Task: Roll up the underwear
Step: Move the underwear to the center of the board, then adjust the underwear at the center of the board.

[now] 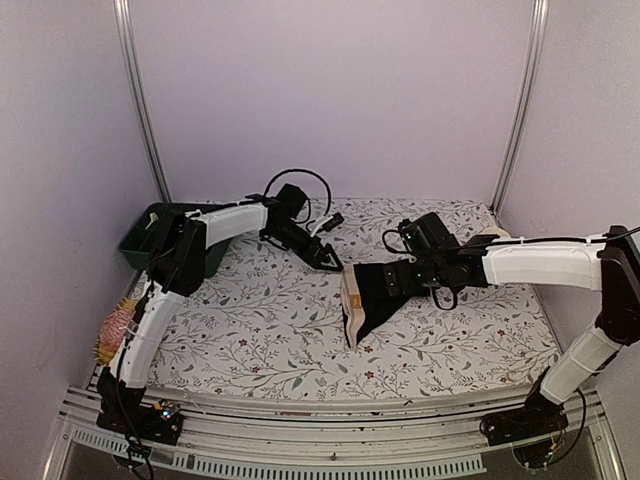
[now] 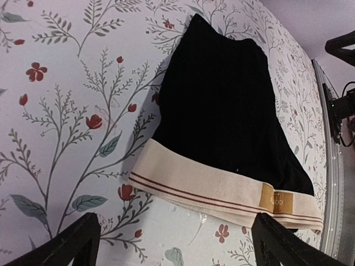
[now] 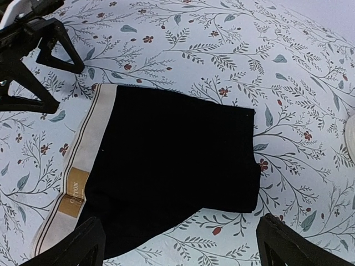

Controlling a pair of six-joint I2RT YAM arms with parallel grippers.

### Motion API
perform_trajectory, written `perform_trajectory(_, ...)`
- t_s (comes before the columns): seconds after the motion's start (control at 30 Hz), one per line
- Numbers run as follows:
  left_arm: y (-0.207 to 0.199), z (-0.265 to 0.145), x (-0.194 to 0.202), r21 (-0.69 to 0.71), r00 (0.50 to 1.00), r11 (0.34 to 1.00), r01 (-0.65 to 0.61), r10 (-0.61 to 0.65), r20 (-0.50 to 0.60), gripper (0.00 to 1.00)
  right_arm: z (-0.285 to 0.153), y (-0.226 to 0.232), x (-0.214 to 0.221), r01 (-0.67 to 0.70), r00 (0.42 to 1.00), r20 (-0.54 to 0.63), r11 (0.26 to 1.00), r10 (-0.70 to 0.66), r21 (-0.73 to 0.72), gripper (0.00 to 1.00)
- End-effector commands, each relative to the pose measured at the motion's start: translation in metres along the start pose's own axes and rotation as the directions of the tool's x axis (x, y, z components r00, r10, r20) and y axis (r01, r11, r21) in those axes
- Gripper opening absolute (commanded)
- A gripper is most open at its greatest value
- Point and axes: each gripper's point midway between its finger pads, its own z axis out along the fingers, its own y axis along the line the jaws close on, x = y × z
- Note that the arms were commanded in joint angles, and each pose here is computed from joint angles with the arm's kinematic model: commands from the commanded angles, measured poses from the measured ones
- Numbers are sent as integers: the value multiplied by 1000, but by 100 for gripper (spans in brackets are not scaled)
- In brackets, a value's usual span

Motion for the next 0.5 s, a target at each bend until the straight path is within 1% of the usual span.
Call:
perform_trajectory(0.0,16,17,5,-69,999,997,25,-27,-31,95,4,10,-2,-6,999,37,998,9,-62,97)
perform_trajectory(0.1,15,26,2,-61,999,998,19,-20,-25,92,0,8,-1,-9,998,55,997,13,-71,97)
perform_trajectory(0.3,2,47,7,-56,995,995,-81,78,-61,87,-17,5,-6,-16,994,107,995,27,-103,97)
perform_trajectory(0.47,1,58,15,-28,994,996,-87,85,-73,82,-30,2,-10,-27,989,141,992,44,-120,96)
